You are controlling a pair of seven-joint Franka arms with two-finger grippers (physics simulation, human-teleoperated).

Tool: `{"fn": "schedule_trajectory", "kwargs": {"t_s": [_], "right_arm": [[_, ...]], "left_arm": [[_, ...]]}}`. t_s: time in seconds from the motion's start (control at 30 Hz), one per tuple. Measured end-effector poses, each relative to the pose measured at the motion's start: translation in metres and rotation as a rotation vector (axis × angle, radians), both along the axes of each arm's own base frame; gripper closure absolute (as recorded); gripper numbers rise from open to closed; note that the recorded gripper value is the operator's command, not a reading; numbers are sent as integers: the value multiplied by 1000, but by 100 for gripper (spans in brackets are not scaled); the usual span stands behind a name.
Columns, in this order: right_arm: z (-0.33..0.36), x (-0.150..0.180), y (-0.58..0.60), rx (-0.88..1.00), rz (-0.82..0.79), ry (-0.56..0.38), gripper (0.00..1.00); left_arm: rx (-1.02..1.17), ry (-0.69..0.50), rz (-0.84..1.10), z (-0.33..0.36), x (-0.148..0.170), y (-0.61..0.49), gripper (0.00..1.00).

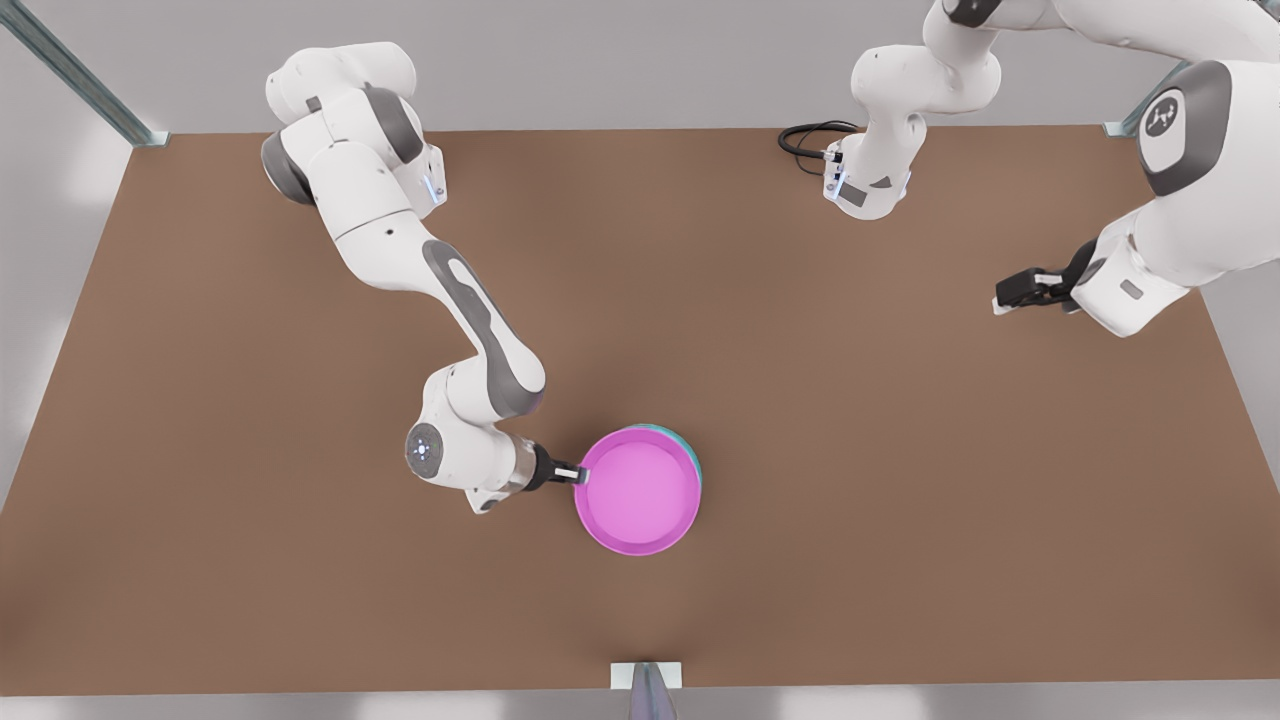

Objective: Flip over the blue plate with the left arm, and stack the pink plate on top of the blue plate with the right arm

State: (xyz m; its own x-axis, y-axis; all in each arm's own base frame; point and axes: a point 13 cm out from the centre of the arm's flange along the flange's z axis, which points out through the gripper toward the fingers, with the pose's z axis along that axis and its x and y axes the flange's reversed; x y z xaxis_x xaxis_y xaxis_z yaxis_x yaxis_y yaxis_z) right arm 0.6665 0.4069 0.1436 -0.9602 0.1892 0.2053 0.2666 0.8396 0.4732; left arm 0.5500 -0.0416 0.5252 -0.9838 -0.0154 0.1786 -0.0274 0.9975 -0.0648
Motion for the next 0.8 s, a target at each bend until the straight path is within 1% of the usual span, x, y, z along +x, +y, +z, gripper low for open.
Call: {"fn": "schedule_trajectory", "kwargs": {"t_s": [0.13, 0.2, 0.27, 0.3, 0.33, 0.37, 0.4, 0.47, 0.53, 0.57, 0.67, 0.8], "right_arm": [[16, 4, -6, -6, -33, -1, 0], [38, 23, -39, -41, -57, -32, 0], [91, 60, -136, -148, -78, -96, 0], [122, 73, -190, -243, -71, -133, 0], [161, 78, -245, -335, -73, -170, 0], [194, 72, -294, -404, -81, -176, 0], [230, 51, -337, -450, -97, -164, 0], [296, -8, -380, -507, -96, -154, 0], [336, -52, -394, -538, -76, -152, 0], [345, -68, -398, -548, -61, -144, 0], [360, -93, -408, -565, -17, -125, 0], [359, -106, -419, -566, 30, -82, 0]], "left_arm": [[4, 29, 2, -2, -7, 3, 0], [6, 40, 5, -2, -9, 6, 0], [7, 47, 4, -3, -11, 6, 0], [8, 51, 2, -3, -12, 6, 0], [7, 54, 1, -2, -14, 5, 0], [4, 59, -2, -1, -16, 4, 0], [2, 65, -5, -1, -17, 3, 0], [-2, 73, -11, -2, -18, 0, 0], [-2, 76, -11, -1, -18, -1, 0], [-3, 79, -11, -2, -19, -1, 0], [-2, 91, -6, -7, -17, 2, 0], [3, 96, -3, -8, -17, 4, 0]]}}
